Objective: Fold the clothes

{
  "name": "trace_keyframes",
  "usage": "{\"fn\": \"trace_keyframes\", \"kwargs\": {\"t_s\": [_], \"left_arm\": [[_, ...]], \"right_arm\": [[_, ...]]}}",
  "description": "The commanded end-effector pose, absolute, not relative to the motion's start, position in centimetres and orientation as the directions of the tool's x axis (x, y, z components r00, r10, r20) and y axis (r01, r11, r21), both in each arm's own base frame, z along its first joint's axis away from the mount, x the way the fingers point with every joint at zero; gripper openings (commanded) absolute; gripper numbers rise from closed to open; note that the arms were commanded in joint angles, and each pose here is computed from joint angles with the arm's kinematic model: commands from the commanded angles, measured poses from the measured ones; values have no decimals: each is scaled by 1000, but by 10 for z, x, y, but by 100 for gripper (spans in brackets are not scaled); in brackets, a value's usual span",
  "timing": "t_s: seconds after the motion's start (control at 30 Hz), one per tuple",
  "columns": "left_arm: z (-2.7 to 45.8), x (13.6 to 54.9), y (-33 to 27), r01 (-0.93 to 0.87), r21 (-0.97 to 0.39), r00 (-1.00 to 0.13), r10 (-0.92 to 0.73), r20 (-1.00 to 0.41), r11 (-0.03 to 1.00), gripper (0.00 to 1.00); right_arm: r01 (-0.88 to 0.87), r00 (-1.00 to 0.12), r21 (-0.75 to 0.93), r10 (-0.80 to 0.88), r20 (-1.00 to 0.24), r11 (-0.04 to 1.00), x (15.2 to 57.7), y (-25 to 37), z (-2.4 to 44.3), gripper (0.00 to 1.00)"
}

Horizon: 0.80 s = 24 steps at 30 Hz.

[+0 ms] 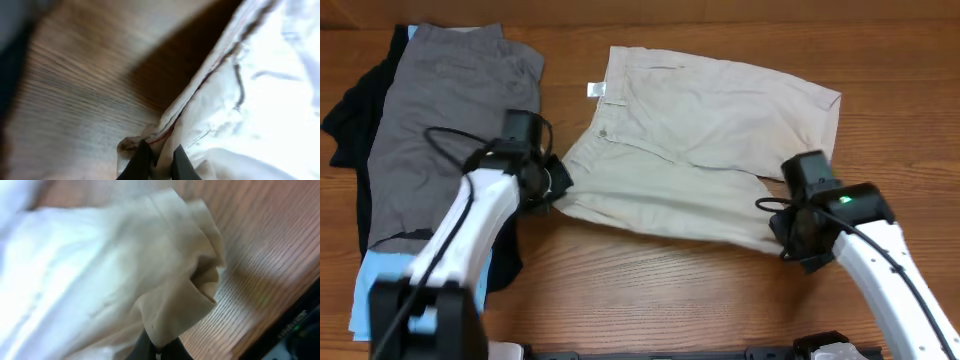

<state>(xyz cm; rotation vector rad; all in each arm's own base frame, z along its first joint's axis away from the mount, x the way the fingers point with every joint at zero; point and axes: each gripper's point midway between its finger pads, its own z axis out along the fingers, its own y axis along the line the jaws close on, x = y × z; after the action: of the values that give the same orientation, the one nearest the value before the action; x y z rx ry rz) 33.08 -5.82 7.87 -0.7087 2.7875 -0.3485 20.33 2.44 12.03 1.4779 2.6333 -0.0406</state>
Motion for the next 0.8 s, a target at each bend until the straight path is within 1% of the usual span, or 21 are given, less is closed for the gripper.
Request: {"fn": "trace_keyframes", "kwargs": {"t_s": [0.0,0.1,0.2,0.3,0.4,0.5,0.63,0.77], "left_arm": [[145,332,-47,-323,-314,-825,-428,-369,893,4],[178,318,-46,-264,-328,-802,-396,-448,907,4],[199,303,-44,-246,-341,-781,-394,-484,907,4],[211,279,-42,-243,-345,-776,-395,-492,907,4],[218,263,-41,-240,-348,-776,-395,-492,906,4],[224,251,-40,-237,-351,-771,-395,-499,906,4],[225,245,-39,-239,-350,-773,-396,-496,906,4],[215,248,-39,-255,-334,-793,-394,-465,907,4]], "right_arm": [[783,-576,110,781,-241,612,217,14,167,4],[767,-568,156,771,-287,623,212,10,194,4],[758,-554,198,773,-310,622,201,7,212,4],[742,-544,241,772,-328,626,180,4,231,4],[696,-557,291,749,-358,657,164,2,252,4],[643,-573,337,724,-384,688,157,5,271,4],[591,-603,344,683,-413,730,168,9,277,4],[552,-656,301,628,-419,778,197,16,269,4]]}}
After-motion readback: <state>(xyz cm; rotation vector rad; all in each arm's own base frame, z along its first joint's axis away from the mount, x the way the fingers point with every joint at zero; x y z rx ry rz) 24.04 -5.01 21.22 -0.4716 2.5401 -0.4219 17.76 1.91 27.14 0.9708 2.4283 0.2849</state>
